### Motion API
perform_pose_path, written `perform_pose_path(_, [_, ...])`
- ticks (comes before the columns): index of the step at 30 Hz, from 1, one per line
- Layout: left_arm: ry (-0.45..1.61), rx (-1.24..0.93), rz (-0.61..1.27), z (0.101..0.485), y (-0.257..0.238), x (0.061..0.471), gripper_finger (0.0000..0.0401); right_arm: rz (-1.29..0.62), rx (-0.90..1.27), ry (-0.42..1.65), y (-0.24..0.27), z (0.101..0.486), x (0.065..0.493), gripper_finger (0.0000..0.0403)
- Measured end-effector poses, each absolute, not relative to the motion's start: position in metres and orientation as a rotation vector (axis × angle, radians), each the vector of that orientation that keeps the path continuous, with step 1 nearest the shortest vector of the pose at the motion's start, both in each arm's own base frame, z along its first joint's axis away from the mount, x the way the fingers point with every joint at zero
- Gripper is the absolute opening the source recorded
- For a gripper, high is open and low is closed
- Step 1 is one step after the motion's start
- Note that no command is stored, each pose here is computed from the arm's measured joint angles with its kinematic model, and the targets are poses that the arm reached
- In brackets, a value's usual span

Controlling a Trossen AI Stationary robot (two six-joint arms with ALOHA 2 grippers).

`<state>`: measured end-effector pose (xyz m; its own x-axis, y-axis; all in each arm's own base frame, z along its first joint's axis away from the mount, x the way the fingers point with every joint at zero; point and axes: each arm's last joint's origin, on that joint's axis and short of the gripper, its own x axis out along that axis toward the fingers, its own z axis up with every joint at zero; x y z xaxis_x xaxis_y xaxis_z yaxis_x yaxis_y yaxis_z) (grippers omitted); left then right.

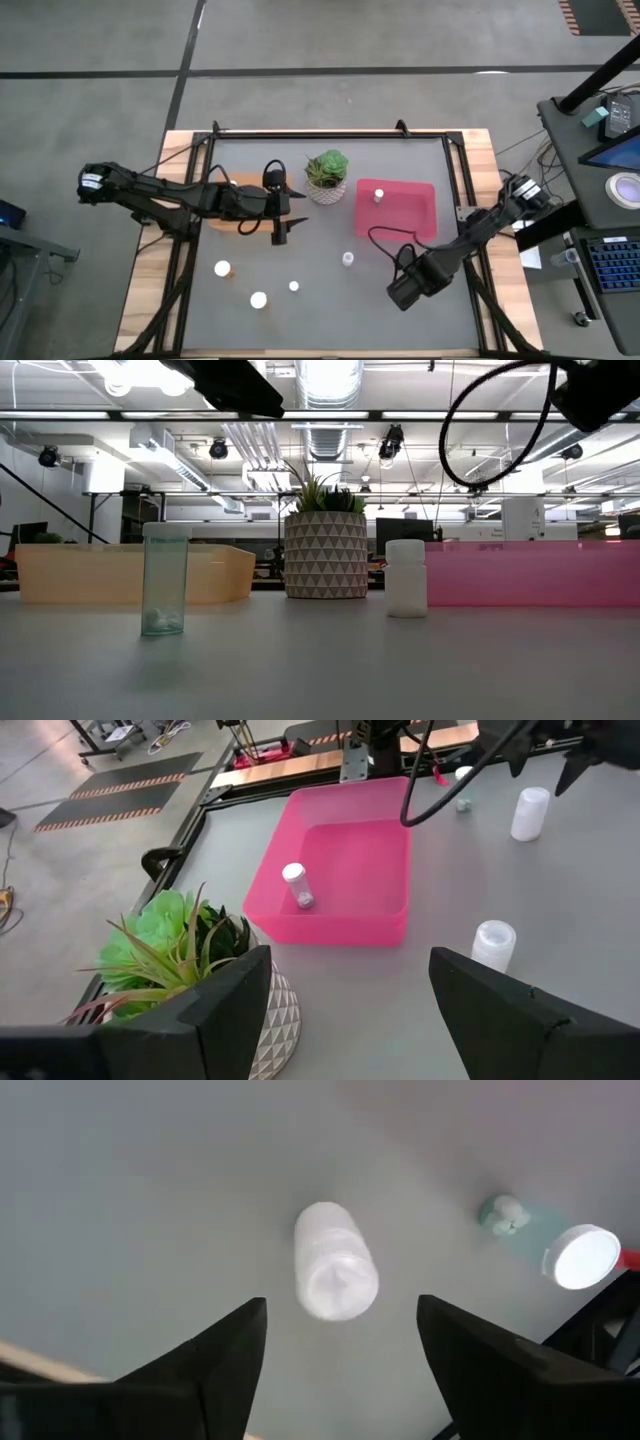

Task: Pick and place medicine bottles into bin by pill shape (circle, oval)
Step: Put the right small white pill bottle in the pink bin

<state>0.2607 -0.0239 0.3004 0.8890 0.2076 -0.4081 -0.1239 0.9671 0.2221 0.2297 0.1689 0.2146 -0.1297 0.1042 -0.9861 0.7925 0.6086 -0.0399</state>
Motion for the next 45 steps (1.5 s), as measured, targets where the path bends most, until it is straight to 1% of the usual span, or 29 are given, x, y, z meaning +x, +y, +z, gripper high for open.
perform_pose_path(6, [0.444,0.193,0.173,0.300,-0.024,0.261,0.0257,-0.699,0.751,1.620,0.167,0.200,0.225,0.0241])
perform_pose_path(12, [0.444,0.193,0.173,0.300,-0.024,0.261,0.0257,-0.695,0.755,1.617,0.164,0.185,0.221,0.0240])
perform_pose_path(20, [0.444,0.194,0.180,0.300,-0.024,0.261,0.0257,-0.691,0.756,1.616,0.163,0.181,0.219,0.0232])
perform_pose_path(24, [0.444,0.194,0.180,0.300,-0.024,0.261,0.0257,-0.688,0.758,1.614,0.163,0.181,0.219,0.0211])
perform_pose_path(33, [0.445,0.203,0.178,0.300,-0.024,0.261,0.0257,-0.672,0.760,1.610,0.164,0.182,0.221,0.0138])
perform_pose_path(36, [0.448,0.211,0.175,0.300,-0.024,0.261,0.0257,-0.632,0.744,1.609,0.164,0.186,0.221,0.0131])
perform_pose_path(42, [0.438,0.209,0.176,0.291,-0.024,0.260,0.0257,-0.478,0.733,1.567,0.161,0.209,0.218,0.0141])
perform_pose_path(45, [0.420,0.209,0.176,0.285,-0.024,0.260,0.0257,-0.342,0.703,1.460,0.160,0.225,0.218,0.0141])
